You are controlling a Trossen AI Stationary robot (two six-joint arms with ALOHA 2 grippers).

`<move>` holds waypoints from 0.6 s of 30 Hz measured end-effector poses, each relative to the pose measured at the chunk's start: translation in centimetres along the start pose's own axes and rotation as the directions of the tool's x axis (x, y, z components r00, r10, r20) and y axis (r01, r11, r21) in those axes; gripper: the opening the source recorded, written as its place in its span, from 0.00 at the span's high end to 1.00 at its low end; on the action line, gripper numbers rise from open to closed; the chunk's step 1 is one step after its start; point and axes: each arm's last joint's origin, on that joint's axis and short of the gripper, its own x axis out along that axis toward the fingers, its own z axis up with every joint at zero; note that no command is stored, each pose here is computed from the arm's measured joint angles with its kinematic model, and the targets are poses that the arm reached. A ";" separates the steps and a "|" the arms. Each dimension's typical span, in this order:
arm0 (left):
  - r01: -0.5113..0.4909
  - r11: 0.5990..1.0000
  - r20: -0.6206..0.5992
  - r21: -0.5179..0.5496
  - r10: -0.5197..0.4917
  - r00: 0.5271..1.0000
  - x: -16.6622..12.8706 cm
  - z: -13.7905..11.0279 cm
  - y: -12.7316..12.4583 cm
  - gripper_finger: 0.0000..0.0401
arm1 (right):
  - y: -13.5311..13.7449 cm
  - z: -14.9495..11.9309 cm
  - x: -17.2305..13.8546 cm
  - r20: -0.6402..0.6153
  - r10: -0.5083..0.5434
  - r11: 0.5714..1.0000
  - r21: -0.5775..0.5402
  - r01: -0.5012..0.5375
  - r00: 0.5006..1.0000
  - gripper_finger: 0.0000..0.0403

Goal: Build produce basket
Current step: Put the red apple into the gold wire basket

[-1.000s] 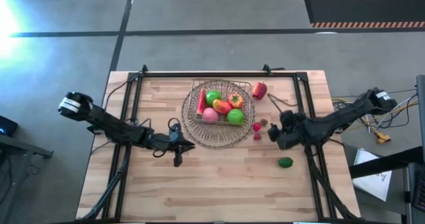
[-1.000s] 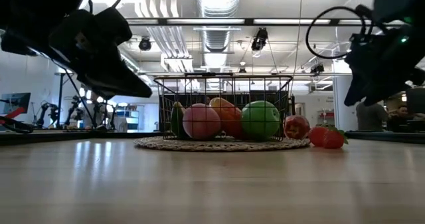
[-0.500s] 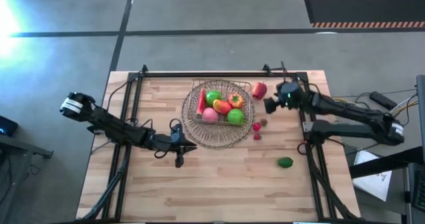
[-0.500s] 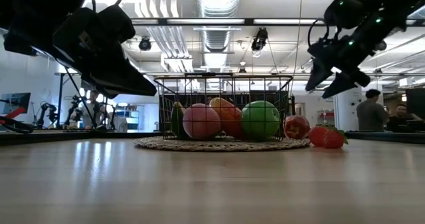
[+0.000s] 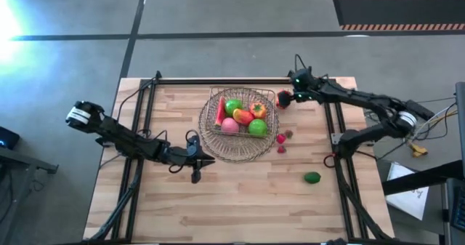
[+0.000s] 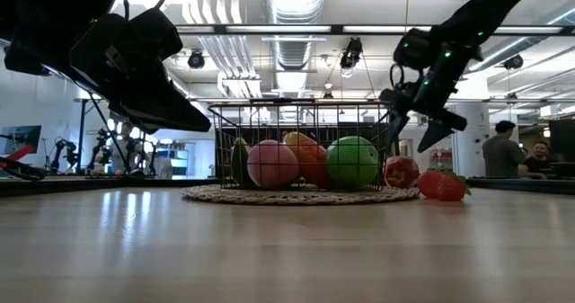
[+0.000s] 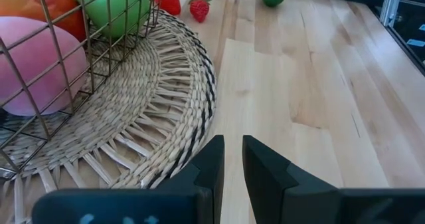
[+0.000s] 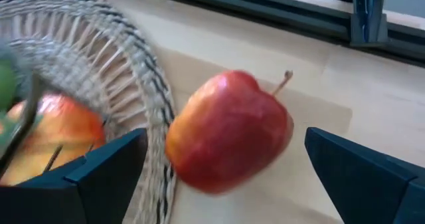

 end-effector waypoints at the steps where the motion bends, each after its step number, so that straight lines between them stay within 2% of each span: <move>1: -0.001 1.000 -0.003 0.001 0.001 1.000 0.0 -0.1 0.0 0.90 | 0.1 0.4 0.4 -0.007 -0.009 1.000 0.009 0.009 1.000 0.01; 9: -0.007 1.000 -0.019 0.004 0.007 1.000 -0.1 -0.6 0.2 0.90 | 0.5 2.0 3.0 -0.081 -0.060 0.994 0.087 0.067 0.995 0.01; 18: -0.007 1.000 -0.019 0.003 0.007 1.000 -0.1 -0.6 0.2 0.90 | 0.1 2.0 4.3 -0.149 -0.086 0.988 0.114 0.104 0.985 0.01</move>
